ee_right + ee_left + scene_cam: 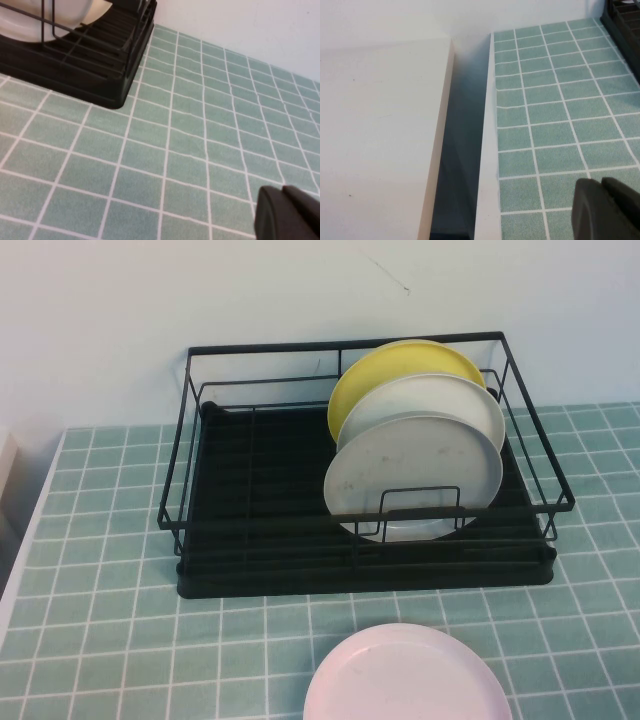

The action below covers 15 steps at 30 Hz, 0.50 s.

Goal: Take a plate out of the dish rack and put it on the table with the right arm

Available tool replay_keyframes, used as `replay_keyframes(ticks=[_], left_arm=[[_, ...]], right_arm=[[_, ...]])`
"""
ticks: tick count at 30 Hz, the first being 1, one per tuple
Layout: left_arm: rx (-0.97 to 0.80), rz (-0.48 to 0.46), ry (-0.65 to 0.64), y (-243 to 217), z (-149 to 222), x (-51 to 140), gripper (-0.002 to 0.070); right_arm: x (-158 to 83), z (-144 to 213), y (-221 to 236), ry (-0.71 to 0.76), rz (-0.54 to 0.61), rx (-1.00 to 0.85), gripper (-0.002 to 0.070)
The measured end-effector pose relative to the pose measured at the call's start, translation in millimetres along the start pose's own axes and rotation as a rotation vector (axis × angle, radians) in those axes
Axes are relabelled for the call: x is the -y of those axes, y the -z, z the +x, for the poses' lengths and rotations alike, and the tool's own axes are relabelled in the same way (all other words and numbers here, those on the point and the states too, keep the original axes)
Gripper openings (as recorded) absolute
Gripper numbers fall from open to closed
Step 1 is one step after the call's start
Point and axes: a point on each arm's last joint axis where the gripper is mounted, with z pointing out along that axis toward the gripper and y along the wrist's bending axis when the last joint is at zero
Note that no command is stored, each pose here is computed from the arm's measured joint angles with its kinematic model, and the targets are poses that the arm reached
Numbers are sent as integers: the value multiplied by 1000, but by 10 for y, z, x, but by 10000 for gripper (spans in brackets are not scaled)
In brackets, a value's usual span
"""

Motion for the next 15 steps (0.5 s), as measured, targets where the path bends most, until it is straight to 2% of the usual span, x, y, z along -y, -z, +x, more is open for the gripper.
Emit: replay_keyframes(ticks=[15], left_arm=[[0,0,0,0,0,0,-4]], right_arm=[[0,-1,1,-1,-1,-2,-1]])
